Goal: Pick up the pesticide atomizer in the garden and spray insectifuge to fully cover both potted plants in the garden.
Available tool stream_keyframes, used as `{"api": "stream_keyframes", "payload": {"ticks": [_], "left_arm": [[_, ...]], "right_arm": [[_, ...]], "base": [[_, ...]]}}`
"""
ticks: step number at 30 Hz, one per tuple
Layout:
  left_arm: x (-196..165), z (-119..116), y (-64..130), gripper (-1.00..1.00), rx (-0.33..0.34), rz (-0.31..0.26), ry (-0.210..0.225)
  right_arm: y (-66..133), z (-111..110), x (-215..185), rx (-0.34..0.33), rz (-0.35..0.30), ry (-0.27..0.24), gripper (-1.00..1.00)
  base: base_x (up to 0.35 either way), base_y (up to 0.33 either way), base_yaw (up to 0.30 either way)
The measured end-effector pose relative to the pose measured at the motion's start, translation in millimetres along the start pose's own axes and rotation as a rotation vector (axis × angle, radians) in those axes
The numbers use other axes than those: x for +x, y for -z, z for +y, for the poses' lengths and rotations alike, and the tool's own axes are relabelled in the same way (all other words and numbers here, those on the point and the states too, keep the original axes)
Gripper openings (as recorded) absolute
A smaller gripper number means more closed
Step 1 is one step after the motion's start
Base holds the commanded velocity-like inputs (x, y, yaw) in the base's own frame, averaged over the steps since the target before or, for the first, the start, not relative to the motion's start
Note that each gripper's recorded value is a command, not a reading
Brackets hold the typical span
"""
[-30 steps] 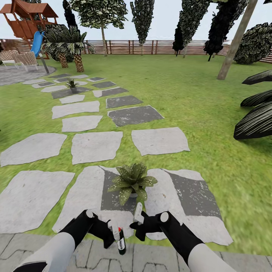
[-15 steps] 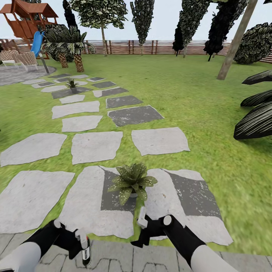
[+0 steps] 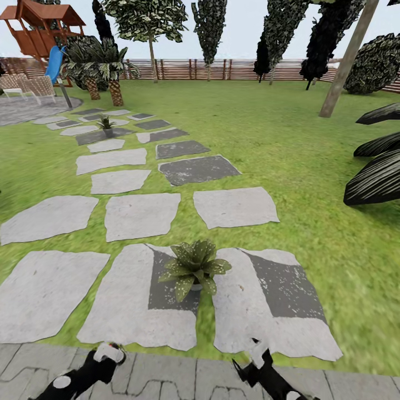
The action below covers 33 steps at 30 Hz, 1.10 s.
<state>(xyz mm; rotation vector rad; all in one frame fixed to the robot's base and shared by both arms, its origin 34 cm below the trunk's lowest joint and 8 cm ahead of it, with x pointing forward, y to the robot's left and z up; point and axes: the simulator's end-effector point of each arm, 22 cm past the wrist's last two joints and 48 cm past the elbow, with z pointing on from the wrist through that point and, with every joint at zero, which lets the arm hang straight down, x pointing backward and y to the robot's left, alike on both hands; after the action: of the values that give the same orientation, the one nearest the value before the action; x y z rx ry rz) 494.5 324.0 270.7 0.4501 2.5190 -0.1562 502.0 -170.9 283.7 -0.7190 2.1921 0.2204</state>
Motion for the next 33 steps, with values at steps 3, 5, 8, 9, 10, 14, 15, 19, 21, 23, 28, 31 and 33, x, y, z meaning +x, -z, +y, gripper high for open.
{"api": "stream_keyframes", "payload": {"ticks": [3,5,8,9,10,14,15,19,21,23,28,31,33], "left_arm": [[10.4,20.5,8.6,-1.0,-0.124,-0.057,0.109],[18.5,33.9,17.8,-1.0,-0.206,-0.099,0.166],[40.3,53.2,36.0,-1.0,-0.338,-0.132,0.235],[45.0,57.8,40.5,-1.0,-0.37,-0.138,0.249],[49.4,62.1,44.4,-1.0,-0.399,-0.143,0.265],[84.1,67.9,60.7,-1.0,-0.499,-0.134,0.394],[86.6,68.0,61.7,-1.0,-0.505,-0.132,0.403],[97.5,75.8,68.9,-1.0,-0.556,-0.134,0.489],[98.4,75.5,69.0,-1.0,-0.557,-0.132,0.493],[98.5,74.2,68.5,-1.0,-0.555,-0.131,0.493],[97.3,66.9,65.1,-1.0,-0.542,-0.13,0.494],[101.1,59.8,63.2,-1.0,-0.531,-0.117,0.499],[116.6,50.9,64.9,-1.0,-0.527,-0.079,0.509]], "right_arm": [[21.1,-30.7,10.5,0.124,-0.063,-0.116,1.0],[37.3,-56.7,17.9,0.233,-0.103,-0.196,1.0],[67.6,-78.7,47.7,0.391,-0.1,-0.289,1.0],[74.5,-79.7,52.8,0.416,-0.104,-0.298,1.0],[79.4,-80.9,54.9,0.434,-0.112,-0.303,1.0],[81.1,-62.6,49.7,0.453,-0.146,-0.336,1.0],[80.1,-59.8,48.3,0.463,-0.148,-0.347,1.0],[84.3,-60.5,52.6,0.585,-0.118,-0.386,1.0],[84.3,-60.5,52.7,0.584,-0.117,-0.385,1.0],[84.5,-60.6,53.2,0.584,-0.116,-0.384,1.0],[84.6,-60.6,53.5,0.584,-0.115,-0.383,1.0],[85.7,-62.5,54.5,0.588,-0.113,-0.382,1.0],[86.5,-64.0,55.5,0.591,-0.112,-0.381,1.0]], "base": [[0.0,0.0,0.0],[0.0,0.0,0.0],[0.0,0.0,0.0],[0.0,0.0,0.0],[0.0,0.0,0.0],[0.0,0.0,0.0],[0.0,0.0,0.0],[0.0,0.0,0.0],[0.0,0.0,0.0],[0.0,0.0,0.0],[0.0,0.0,0.0],[0.0,0.0,0.0],[0.0,0.0,0.0]]}}
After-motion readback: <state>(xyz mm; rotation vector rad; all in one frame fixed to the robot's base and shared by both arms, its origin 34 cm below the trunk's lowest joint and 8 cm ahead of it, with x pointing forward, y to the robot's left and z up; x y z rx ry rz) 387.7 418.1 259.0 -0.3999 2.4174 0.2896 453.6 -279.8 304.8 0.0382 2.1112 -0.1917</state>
